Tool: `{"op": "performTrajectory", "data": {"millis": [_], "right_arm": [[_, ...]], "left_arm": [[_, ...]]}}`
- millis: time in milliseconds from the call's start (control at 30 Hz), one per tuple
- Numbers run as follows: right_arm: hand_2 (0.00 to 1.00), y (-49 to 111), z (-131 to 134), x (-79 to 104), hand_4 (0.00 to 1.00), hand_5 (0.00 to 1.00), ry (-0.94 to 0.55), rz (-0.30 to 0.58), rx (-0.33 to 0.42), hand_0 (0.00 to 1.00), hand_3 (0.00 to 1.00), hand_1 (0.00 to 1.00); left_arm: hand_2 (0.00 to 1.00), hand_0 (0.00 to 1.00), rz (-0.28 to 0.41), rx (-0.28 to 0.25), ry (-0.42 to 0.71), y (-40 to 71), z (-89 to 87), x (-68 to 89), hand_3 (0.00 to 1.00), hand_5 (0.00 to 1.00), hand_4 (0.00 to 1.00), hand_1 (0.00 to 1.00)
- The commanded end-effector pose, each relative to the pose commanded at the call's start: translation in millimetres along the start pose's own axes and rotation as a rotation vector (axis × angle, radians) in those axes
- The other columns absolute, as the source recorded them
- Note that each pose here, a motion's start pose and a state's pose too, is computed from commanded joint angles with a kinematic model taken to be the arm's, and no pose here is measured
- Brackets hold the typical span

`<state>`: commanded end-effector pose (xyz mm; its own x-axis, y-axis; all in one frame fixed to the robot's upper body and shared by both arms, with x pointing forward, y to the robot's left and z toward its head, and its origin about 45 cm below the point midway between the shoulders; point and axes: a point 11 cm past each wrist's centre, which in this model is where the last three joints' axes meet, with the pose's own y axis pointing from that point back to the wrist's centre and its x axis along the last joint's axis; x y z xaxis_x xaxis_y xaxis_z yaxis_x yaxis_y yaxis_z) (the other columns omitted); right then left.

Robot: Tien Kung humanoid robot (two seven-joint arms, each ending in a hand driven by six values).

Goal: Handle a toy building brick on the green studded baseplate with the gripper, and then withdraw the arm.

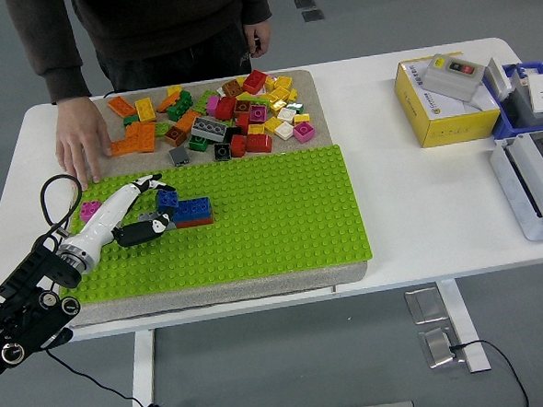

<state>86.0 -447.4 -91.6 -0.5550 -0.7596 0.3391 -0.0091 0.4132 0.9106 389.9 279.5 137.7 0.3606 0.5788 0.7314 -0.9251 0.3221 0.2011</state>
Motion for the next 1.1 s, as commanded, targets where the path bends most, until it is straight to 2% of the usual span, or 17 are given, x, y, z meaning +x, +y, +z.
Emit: {"op": "performTrajectory", "data": {"millis": [1100], "right_arm": [[0.677,-0.2,-1.1,1.1,0.589,0.998,-0.002,0.000,0.012,0.631,0.653,0.549]], "left_arm": [[0.986,0.998,-0.002,0.020,-0.003,2.1,-8.7,1.5,0.581,0.328,0.457,0.986]]}}
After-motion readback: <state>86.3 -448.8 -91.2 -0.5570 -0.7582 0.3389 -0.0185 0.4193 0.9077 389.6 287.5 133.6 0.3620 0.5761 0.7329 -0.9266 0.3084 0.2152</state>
